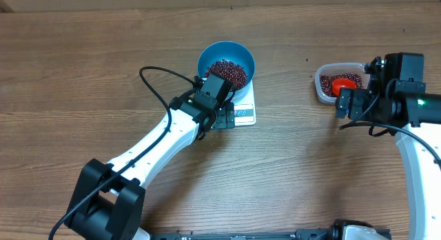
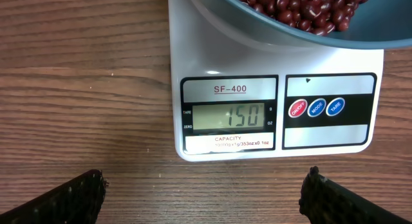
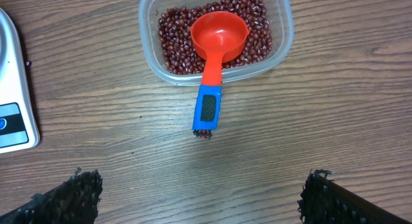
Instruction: Scoop item into bowl and weigh 150g on scale
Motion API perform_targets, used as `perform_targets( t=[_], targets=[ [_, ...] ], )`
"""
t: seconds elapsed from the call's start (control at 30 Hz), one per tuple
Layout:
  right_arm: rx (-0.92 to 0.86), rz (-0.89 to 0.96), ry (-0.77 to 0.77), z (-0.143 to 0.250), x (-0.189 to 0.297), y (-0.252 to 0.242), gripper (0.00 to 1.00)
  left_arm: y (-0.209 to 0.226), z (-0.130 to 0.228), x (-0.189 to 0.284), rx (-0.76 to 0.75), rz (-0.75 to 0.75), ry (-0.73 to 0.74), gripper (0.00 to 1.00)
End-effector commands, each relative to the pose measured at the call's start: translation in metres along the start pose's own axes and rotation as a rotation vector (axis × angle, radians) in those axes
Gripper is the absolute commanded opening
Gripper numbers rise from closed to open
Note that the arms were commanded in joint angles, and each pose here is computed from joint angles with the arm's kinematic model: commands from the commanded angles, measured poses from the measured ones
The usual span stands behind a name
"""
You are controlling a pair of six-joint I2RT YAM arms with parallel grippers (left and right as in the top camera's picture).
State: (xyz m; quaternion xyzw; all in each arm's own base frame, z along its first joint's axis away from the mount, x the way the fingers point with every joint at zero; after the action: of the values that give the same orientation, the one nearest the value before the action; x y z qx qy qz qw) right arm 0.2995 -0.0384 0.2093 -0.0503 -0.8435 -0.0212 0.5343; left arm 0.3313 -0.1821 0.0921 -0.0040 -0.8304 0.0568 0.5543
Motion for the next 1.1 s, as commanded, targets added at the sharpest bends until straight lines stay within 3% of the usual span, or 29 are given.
perform_targets(
  t=[0.0,0.33,0.53,0.73,0.93,1.07],
  targets=[
    [0.008,0.0,-0.035,-0.009,0.008,0.001,1.0,-0.006,-0.006,0.004,0.017,0.017,-0.012,0.99],
    [0.008,0.0,-0.035,-0.009,0.008,0.001,1.0,-0.007,-0.012,0.026,-0.067,0.051,-0.052,1.0],
    [0.008,0.0,-0.035,-0.009,0.008,0.001,1.0,-0.005,-0.03,0.088,-0.119,0.12,-0.208,0.99],
    [0.008,0.0,-0.035,-0.009,0.008,0.001,1.0,0.007,-0.048,0.157,-0.08,0.165,-0.413,1.0],
    [0.008,0.0,-0.035,-0.009,0.008,0.001,1.0,0.013,-0.056,0.199,-0.21,0.183,-0.556,0.99],
    [0.008,0.0,-0.034,-0.009,0.008,0.001,1.0,0.03,-0.06,0.223,-0.188,0.187,-0.631,0.99]
  ],
)
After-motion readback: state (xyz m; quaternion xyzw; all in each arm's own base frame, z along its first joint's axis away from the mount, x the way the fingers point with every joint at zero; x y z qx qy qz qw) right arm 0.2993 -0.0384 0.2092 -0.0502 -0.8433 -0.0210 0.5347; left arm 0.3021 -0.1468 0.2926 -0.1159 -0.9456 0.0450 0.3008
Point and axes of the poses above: each gripper's point midway between its finger pads, its own x axis back along the fingers, its own y axis along the line the jaws close on, z = x × y, the point moved 2 cm from there along x, back along the fingers, and after that the axes turned 2 degrees about x, right-handed, at the moved point
